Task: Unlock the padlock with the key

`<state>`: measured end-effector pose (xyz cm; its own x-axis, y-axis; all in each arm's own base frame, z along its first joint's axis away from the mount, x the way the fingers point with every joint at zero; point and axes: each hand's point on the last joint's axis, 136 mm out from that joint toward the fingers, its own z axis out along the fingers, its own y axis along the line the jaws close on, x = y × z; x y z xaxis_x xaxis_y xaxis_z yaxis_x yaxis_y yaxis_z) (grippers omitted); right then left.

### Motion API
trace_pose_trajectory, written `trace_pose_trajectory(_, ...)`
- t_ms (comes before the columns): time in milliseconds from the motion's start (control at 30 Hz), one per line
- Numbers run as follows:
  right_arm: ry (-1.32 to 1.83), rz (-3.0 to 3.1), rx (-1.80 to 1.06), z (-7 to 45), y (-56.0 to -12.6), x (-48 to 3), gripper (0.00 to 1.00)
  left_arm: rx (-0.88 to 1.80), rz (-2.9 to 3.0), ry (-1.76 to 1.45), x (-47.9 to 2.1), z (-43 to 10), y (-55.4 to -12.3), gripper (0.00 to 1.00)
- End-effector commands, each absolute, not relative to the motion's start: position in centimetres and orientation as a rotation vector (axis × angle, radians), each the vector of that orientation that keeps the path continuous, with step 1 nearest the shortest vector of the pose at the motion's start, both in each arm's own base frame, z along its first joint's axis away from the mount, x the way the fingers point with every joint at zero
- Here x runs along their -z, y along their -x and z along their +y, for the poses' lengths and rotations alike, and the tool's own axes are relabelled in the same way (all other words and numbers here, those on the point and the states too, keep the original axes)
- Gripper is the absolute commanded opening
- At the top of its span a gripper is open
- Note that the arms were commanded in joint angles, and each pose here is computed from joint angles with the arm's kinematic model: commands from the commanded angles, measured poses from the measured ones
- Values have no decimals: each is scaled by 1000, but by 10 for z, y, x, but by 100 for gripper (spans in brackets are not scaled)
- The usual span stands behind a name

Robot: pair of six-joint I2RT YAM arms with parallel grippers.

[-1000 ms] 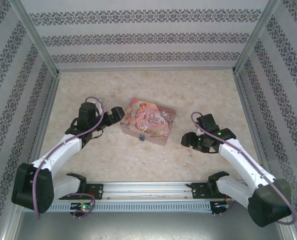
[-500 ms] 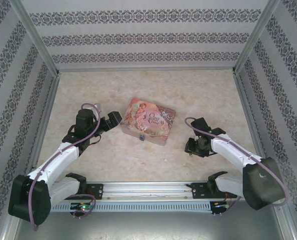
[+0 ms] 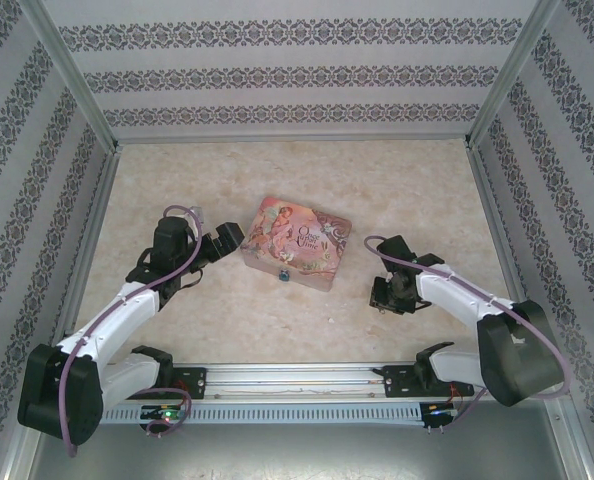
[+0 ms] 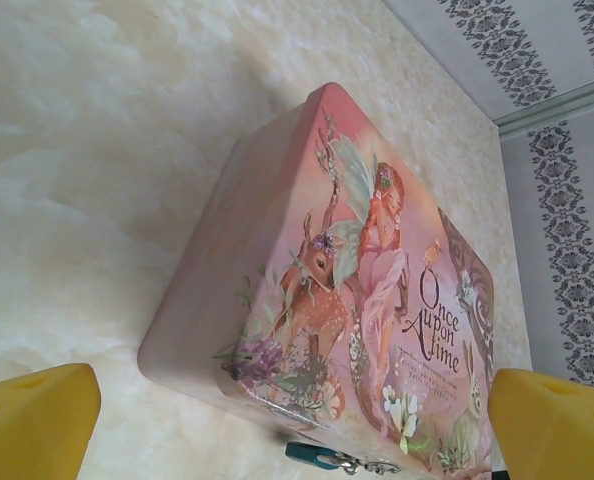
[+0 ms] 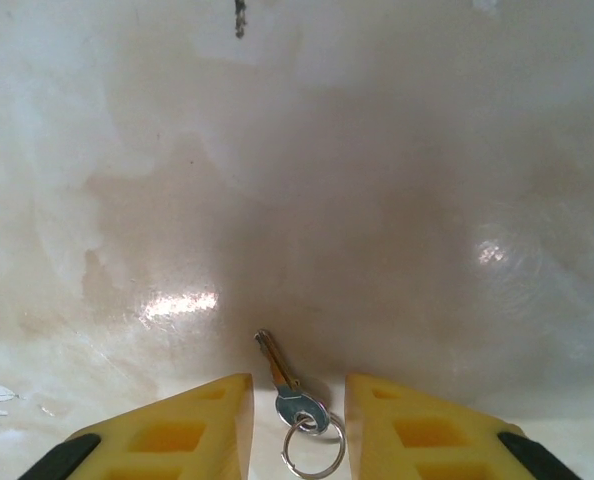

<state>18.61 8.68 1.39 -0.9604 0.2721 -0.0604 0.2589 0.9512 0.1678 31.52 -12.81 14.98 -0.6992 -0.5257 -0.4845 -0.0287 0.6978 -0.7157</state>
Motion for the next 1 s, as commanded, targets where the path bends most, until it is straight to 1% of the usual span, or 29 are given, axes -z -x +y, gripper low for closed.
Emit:
trace_pose_trajectory(0,-408,3036,-214,85,-183,-10,29,901,2189,408,-156,-127,-317,99)
trace_pose_trajectory(67,-403,3048,-214,86,-181,-9,27,902,2186,407,-156,-127,-316,99)
trace_pose_trajectory(300,-388,3065,-202,87,-179,-8,24,889,2181,412,-157,-125,-316,99)
trace_pose_trajectory(867,-326,3009,-230,92,-184,-25,2,872,2171,393,-170,-124,-320,99)
trace_pose_trajectory(967,-306,2987,-262,95,-187,-30,0,877,2164,388,-174,-125,-321,99)
